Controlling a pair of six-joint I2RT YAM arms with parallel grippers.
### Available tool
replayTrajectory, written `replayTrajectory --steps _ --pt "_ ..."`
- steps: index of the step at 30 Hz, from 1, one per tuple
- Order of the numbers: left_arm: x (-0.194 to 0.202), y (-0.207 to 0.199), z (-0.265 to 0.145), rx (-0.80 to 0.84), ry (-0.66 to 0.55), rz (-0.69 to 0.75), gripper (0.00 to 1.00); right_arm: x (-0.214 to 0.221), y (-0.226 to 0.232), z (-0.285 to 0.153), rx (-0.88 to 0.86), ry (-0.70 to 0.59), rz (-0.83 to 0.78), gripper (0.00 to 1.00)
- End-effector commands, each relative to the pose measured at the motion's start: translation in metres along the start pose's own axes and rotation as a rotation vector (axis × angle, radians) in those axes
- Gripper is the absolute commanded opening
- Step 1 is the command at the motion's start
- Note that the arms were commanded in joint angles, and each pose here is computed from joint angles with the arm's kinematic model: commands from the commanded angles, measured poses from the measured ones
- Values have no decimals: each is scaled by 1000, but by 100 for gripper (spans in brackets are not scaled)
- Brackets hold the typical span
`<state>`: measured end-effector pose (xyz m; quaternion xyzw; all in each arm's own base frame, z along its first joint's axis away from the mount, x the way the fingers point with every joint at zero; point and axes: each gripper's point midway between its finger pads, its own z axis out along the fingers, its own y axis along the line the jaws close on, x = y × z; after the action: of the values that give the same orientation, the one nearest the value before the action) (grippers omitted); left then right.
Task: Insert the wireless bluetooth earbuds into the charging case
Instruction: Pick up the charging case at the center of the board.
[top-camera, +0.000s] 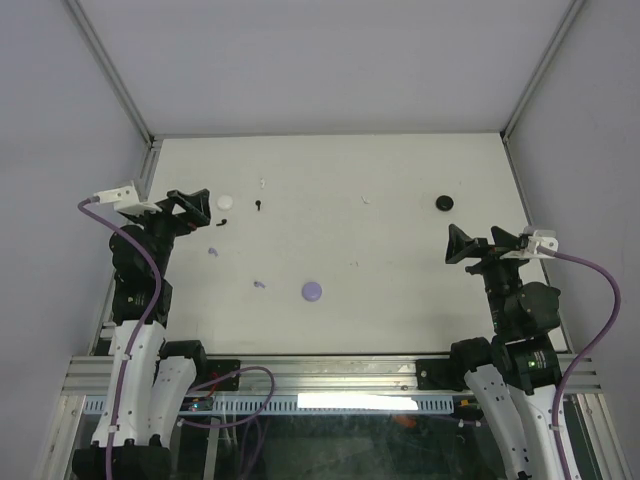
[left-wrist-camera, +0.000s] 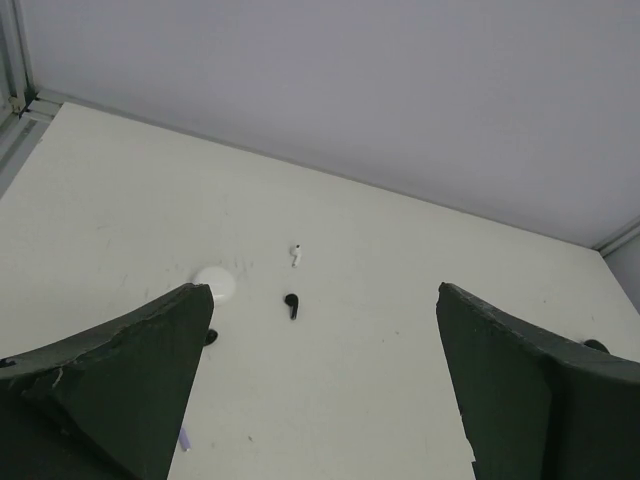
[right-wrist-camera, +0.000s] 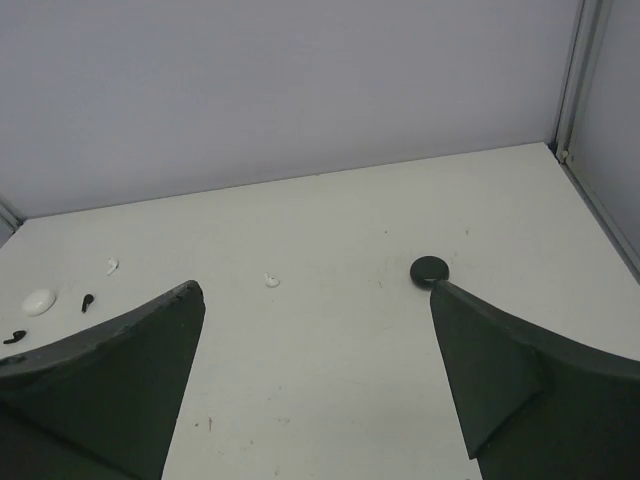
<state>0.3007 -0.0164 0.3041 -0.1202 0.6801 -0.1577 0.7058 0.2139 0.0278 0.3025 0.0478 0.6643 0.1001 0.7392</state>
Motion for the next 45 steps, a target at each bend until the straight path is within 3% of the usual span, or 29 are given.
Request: replayTrajectory --steps 1,5,11,18,32,45 --pt "-25 -5 3 1 -54 -6 99 -23 1 -3 5 -66 12 99" --pt "-17 -12 11 42 21 18 99 -25 -2 -6 16 -90 9 99" --pt "1 17 21 -107 112 12 99 -24 -1 -7 1 -100 -2 99" --pt "28 21 39 -111 209 -50 99 -23 1 -8 -11 -98 -3 99" --pt "110 56 116 -237 580 -125 99 -20 -1 -6 0 -90 -13 99" --pt "196 99 166 -406 870 87 99 -20 -7 -4 33 -98 -24 99"
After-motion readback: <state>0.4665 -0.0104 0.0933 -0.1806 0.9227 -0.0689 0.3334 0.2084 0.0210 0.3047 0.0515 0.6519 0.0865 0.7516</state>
